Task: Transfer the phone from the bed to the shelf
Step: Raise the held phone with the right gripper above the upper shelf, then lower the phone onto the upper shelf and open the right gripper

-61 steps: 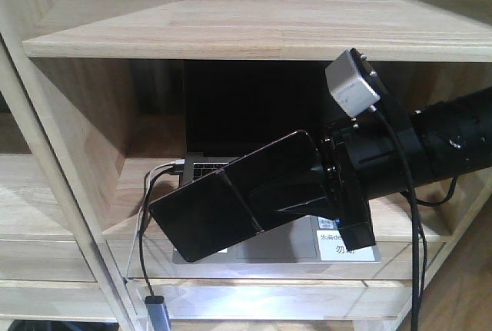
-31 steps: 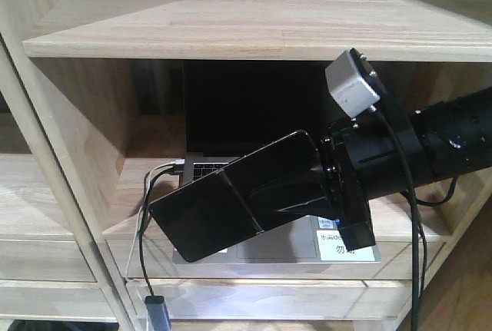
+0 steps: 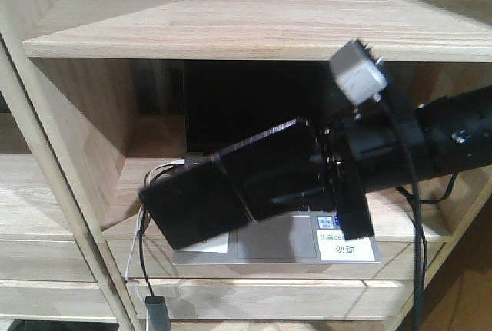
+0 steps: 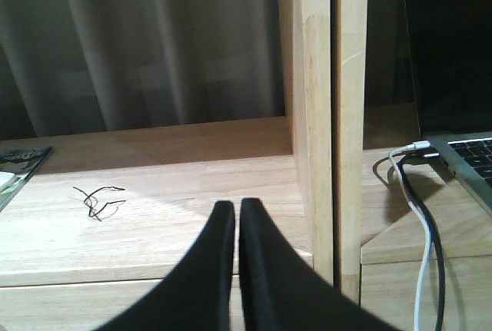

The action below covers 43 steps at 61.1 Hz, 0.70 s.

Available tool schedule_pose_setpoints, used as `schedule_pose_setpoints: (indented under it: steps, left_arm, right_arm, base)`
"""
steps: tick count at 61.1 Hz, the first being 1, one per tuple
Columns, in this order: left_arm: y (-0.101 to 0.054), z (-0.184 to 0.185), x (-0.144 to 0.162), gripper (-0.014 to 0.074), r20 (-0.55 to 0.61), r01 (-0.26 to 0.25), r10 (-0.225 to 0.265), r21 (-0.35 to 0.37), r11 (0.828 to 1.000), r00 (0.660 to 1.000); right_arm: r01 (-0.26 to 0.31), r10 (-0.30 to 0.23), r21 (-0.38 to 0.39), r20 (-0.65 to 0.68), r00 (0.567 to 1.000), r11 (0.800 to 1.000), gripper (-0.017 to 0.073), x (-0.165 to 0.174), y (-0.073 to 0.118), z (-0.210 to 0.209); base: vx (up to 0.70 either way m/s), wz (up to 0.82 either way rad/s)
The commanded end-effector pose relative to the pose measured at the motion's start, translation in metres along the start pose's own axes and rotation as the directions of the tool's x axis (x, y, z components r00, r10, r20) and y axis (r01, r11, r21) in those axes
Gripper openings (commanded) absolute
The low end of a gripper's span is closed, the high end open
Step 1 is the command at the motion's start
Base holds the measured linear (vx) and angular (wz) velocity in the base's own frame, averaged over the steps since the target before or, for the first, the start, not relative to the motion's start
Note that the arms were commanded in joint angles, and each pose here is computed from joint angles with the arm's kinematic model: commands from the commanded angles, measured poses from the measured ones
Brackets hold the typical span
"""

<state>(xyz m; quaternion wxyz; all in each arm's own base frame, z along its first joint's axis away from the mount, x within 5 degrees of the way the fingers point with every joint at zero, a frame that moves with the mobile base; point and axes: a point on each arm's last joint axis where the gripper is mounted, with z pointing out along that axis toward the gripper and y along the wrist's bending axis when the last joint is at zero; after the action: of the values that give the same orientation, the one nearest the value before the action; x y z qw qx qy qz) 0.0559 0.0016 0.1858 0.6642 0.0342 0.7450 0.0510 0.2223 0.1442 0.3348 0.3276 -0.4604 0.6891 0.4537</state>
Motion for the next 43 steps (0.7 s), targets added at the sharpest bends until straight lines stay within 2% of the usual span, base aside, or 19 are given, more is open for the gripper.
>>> schedule_pose_setpoints:
  steps: [1,11,20,25,34,43]
  left_arm:
    - [0.002,-0.003,-0.014,0.0001,0.101,0.016,-0.014,-0.015,1.0,0.995]
    - [0.002,-0.003,-0.014,0.0001,0.101,0.016,-0.014,-0.015,1.0,0.995]
    - [0.002,-0.003,-0.014,0.0001,0.101,0.016,-0.014,-0.015,1.0,0.995]
    - [0.002,-0.003,-0.014,0.0001,0.101,0.016,-0.014,-0.015,1.0,0.995]
    - [0.002,-0.003,-0.014,0.0001,0.101,0.016,-0.014,-0.015,1.0,0.995]
    - [0.002,-0.003,-0.014,0.0001,0.101,0.016,-0.014,-0.015,1.0,0.995]
  right_arm:
    - [0.031,-0.023,-0.042,0.182,0.983,0.999,-0.0003,-0.028,0.023,-0.013]
    - [0.03,-0.035,0.021,0.305,0.952,0.999,-0.0003,-0.044,0.032,-0.024]
    - [0.108,-0.133,0.089,0.349,0.928,0.99,-0.0003,-0.069,0.042,-0.037]
    - [0.14,-0.188,0.148,0.387,0.903,0.979,-0.0003,-0.09,0.047,-0.047]
    - [0.141,-0.266,0.29,0.456,0.849,0.947,-0.0003,-0.123,0.047,-0.064]
    - [0.169,-0.325,0.336,0.489,0.81,0.927,-0.0003,-0.151,0.045,-0.072]
  base:
    - [0.0,0.0]
    - [0.0,0.0]
    - [0.0,0.0]
    - [0.0,0.0]
    - [0.0,0.0]
    - [0.0,0.0]
